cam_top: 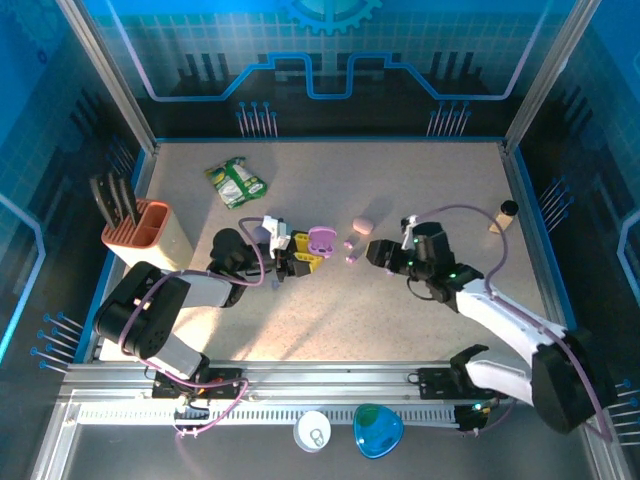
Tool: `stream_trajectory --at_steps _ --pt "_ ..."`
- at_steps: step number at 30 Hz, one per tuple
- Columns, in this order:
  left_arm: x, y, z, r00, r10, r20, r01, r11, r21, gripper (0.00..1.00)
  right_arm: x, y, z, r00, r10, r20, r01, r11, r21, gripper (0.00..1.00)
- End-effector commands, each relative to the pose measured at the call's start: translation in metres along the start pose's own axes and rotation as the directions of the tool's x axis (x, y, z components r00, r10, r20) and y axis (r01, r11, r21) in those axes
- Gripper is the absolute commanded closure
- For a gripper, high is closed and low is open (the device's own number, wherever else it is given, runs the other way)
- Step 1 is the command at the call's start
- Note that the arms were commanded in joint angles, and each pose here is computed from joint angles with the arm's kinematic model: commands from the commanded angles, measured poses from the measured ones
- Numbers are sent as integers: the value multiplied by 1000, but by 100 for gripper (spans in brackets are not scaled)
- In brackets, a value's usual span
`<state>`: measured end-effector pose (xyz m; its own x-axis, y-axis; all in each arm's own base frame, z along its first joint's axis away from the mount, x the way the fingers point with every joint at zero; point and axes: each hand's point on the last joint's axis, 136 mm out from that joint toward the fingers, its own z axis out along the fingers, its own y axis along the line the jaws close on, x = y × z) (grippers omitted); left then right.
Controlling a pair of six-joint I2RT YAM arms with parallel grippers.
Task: Insert the wireless bluetooth earbuds into the charging case
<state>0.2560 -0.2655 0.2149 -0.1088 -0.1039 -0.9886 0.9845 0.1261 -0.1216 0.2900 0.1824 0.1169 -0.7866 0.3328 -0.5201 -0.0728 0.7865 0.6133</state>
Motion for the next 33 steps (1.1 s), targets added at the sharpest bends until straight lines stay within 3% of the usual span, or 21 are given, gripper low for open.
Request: stream_trajectory --at_steps 1,10,20,33 --pt "-6 -4 -4 999 45 24 -45 999 -10 63 -8 6 17 984 151 96 -150 989 -13 36" --pt "-5 -8 -7 998 58 23 -58 998 -14 63 25 -1 69 964 266 7 -266 964 26 56" --pt "-2 -9 -9 998 55 18 -55 998 -13 63 39 -3 101 955 287 -71 -286 958 14 60" --pt "-1 -9 -8 999 46 14 -46 999 -2 64 25 -17 114 942 330 -57 -329 944 25 60"
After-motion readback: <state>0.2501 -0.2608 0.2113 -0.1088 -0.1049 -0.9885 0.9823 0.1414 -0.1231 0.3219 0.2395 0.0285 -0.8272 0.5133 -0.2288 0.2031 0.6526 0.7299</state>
